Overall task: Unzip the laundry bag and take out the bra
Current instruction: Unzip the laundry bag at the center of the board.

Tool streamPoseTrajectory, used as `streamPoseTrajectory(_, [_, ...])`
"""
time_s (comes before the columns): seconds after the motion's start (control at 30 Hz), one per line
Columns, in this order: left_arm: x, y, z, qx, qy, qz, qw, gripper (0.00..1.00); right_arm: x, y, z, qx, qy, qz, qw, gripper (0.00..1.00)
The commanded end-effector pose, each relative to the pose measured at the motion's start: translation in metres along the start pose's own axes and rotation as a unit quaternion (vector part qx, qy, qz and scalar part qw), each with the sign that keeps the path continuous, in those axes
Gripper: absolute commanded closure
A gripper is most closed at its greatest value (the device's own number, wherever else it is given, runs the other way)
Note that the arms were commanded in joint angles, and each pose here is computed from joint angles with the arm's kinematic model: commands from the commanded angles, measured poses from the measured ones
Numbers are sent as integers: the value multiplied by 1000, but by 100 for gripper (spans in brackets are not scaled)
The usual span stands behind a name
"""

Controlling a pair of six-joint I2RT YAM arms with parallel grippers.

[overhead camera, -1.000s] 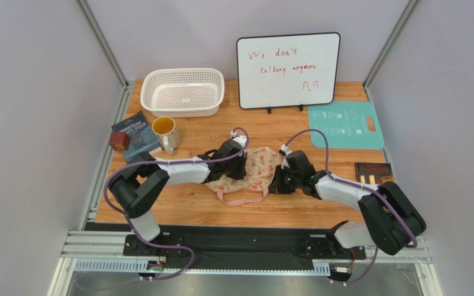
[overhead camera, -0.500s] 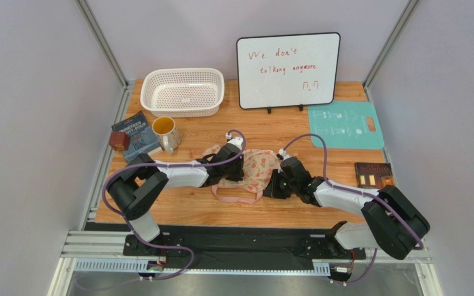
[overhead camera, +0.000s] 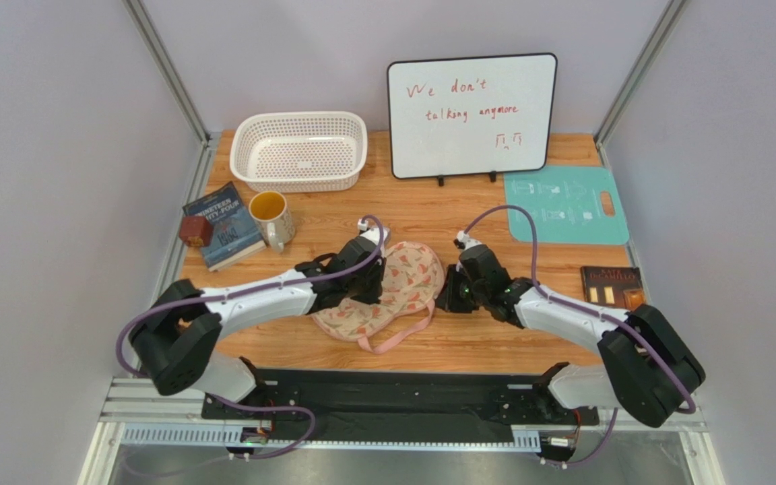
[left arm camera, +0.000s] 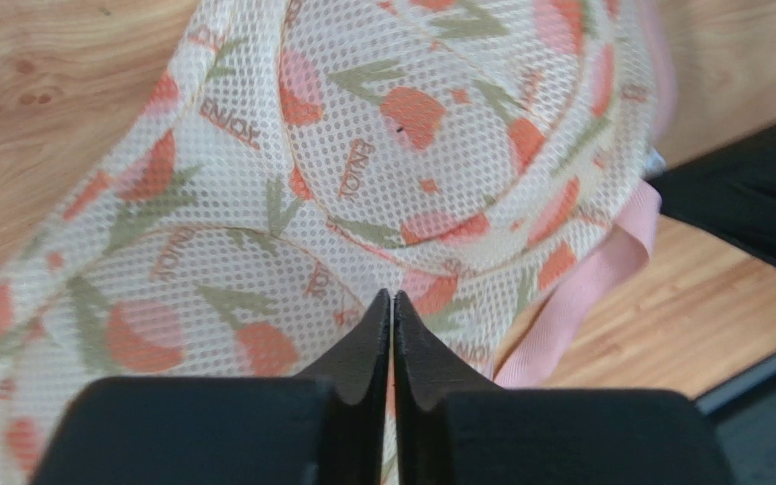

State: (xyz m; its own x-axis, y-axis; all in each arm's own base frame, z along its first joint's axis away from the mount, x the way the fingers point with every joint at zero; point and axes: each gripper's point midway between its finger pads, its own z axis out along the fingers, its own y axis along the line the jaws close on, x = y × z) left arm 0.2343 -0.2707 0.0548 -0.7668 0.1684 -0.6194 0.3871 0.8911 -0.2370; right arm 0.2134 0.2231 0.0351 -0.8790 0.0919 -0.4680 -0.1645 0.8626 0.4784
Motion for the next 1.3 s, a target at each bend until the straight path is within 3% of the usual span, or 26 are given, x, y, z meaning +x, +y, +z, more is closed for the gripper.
streamPoseTrajectory(0.0, [-8,-10,-37,35,-9,29,999,81,-32,14,-3,-22,-22,-66,997,100])
streamPoseTrajectory(0.03, [-14,-11,-45,39,-19,31,999,71,-31,16,0,-27,-14,-72,997,100])
streamPoseTrajectory(0.07, [-27,-15,-52,42,-34,36,998,54,-32,17,1,-29,-11,-76,997,100])
streamPoseTrajectory(0.13, [-36,-13,-54,33,-36,69,996,42,-36,22,4,-34,-6,-88,996,100])
streamPoseTrajectory(0.17, [-51,-21,-57,42,-47,89,994,27,-37,23,4,-34,-5,-91,995,100])
streamPoseTrajectory(0.27, [-61,-31,-42,52,-23,158,986,0,-40,24,5,-37,-3,-96,995,100])
streamPoseTrajectory(0.4, [-67,-29,-13,36,-6,215,976,0,-39,26,5,-41,-2,-99,994,100])
streamPoseTrajectory(0.53, [-62,-29,10,34,21,245,969,11,-38,25,4,-41,0,-100,994,100])
streamPoseTrajectory(0.83, [-33,-21,46,32,76,254,964,11,-37,24,5,-45,2,-98,994,100])
streamPoseTrajectory(0.9, [-30,-20,51,26,84,252,964,19,-36,25,6,-46,4,-99,994,100])
streamPoseTrajectory(0.93, [-24,-17,56,24,93,248,964,34,-36,25,6,-46,4,-99,994,100])
streamPoseTrajectory(1.0, [-19,-15,62,20,100,244,964,51,-36,25,6,-47,5,-99,994,100])
streamPoseTrajectory(1.03, [-18,-14,63,15,101,241,965,65,-37,26,6,-49,4,-99,994,100])
streamPoseTrajectory(1.1, [-14,-12,68,12,107,239,965,67,-36,26,7,-50,5,-99,994,100])
streamPoseTrajectory(1.13, [-10,-11,69,11,110,236,965,74,-34,25,7,-49,7,-98,994,100])
streamPoseTrajectory(1.27, [-3,-7,74,5,118,228,966,85,-33,23,8,-49,9,-98,994,100])
